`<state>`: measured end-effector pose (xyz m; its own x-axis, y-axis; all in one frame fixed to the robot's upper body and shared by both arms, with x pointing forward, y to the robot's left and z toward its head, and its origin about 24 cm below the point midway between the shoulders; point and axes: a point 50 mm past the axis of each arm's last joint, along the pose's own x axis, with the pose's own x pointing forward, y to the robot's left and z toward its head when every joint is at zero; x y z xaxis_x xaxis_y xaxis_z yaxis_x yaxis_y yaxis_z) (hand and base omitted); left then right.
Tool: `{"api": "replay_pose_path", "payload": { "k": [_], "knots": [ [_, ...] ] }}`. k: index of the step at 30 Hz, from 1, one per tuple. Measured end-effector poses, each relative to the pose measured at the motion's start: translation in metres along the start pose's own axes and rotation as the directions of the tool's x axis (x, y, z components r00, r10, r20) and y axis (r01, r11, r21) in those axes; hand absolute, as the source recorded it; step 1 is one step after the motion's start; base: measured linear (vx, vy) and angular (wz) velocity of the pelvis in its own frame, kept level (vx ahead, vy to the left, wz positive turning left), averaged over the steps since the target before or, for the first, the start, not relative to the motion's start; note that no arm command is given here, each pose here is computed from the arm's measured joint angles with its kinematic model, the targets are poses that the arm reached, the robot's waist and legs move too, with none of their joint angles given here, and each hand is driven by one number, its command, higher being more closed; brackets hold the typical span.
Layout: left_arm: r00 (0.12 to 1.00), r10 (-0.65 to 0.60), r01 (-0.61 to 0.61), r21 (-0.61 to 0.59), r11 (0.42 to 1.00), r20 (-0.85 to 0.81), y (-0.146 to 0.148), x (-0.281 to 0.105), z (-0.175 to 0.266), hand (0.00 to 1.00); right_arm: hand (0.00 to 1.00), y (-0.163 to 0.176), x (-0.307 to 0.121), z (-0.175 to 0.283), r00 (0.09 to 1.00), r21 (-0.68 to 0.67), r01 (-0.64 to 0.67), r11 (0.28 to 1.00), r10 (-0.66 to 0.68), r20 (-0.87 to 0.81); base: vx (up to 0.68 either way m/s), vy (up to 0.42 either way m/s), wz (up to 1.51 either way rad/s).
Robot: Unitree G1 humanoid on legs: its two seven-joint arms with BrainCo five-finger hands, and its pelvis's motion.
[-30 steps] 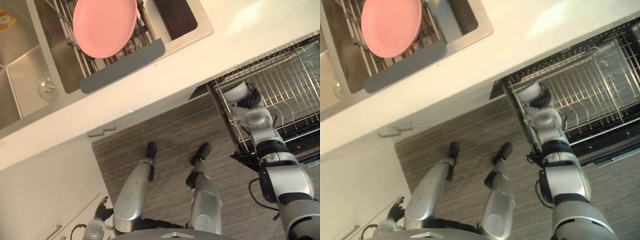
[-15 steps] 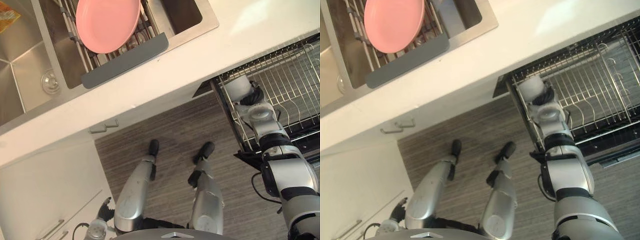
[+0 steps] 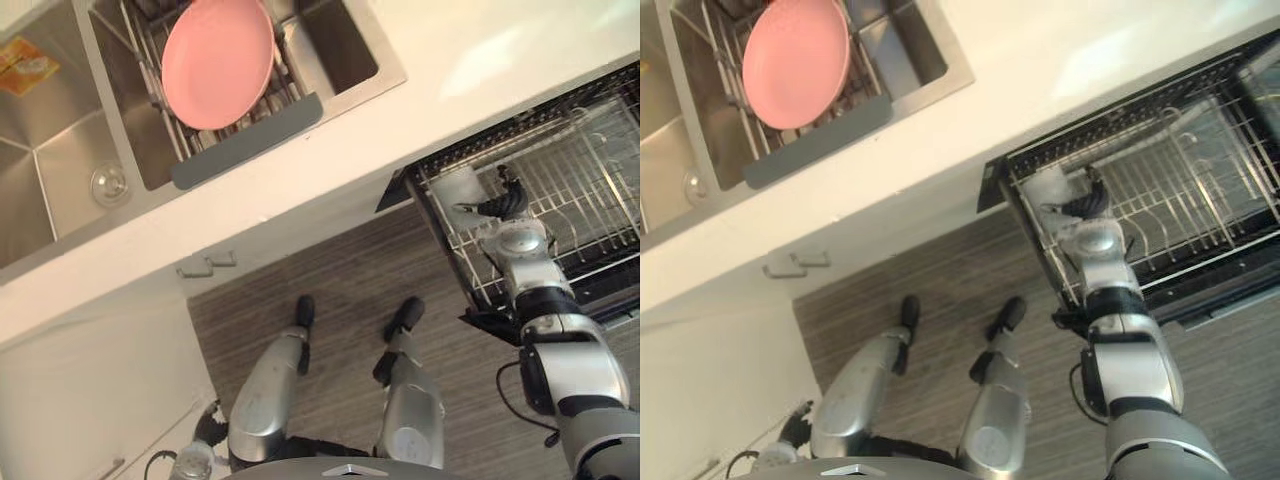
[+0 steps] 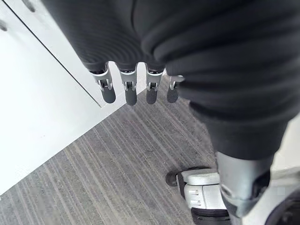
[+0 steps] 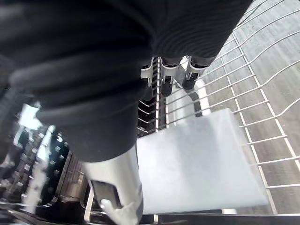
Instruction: Walk over to the sink, pick up the cup, carry it to the dishwasher, place the cup inside the dishwasher, then close the dishwasher door
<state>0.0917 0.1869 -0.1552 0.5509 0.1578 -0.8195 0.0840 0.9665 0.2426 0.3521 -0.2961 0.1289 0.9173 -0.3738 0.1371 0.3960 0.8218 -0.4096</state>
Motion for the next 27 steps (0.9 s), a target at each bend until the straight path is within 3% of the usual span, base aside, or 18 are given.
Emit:
{"api": "replay_pose_path", "payload": {
  "k": [9,15,18,20,23,27],
  "knots": [
    [0.979,0.042,-0.063,-0.100,0.993,-0.197,0.014,-0.021,-0.054,0.00,0.00,0.030,-0.102,-0.063,0.999,0.211,-0.018,0.977,0.026,-0.036,0.13,-0.012,-0.27],
    [0.963,0.060,-0.096,-0.130,0.987,-0.261,0.017,-0.027,-0.067,0.00,0.00,0.045,-0.131,-0.076,0.992,0.317,-0.068,0.946,0.097,-0.076,0.06,-0.008,-0.14],
    [0.959,0.074,-0.128,-0.183,0.975,-0.274,0.019,-0.029,-0.069,0.00,0.00,0.048,-0.141,-0.057,0.995,0.478,-0.102,0.873,0.099,0.032,0.00,0.000,0.00],
    [0.954,0.087,-0.172,-0.288,0.942,-0.287,0.019,-0.029,-0.071,0.00,0.00,0.043,-0.143,-0.032,0.980,0.601,-0.174,0.780,0.075,0.186,0.02,-0.032,0.00],
    [0.940,0.084,-0.221,-0.405,0.887,-0.330,0.018,-0.031,-0.075,0.00,0.00,0.036,-0.144,-0.012,0.944,0.684,-0.280,0.673,0.063,0.324,0.01,-0.026,0.06],
    [0.922,0.069,-0.273,-0.515,0.813,-0.380,0.017,-0.034,-0.082,0.00,0.00,0.038,-0.145,-0.008,0.921,0.778,-0.365,0.511,0.075,0.383,0.04,-0.020,0.29]
  ]
}}
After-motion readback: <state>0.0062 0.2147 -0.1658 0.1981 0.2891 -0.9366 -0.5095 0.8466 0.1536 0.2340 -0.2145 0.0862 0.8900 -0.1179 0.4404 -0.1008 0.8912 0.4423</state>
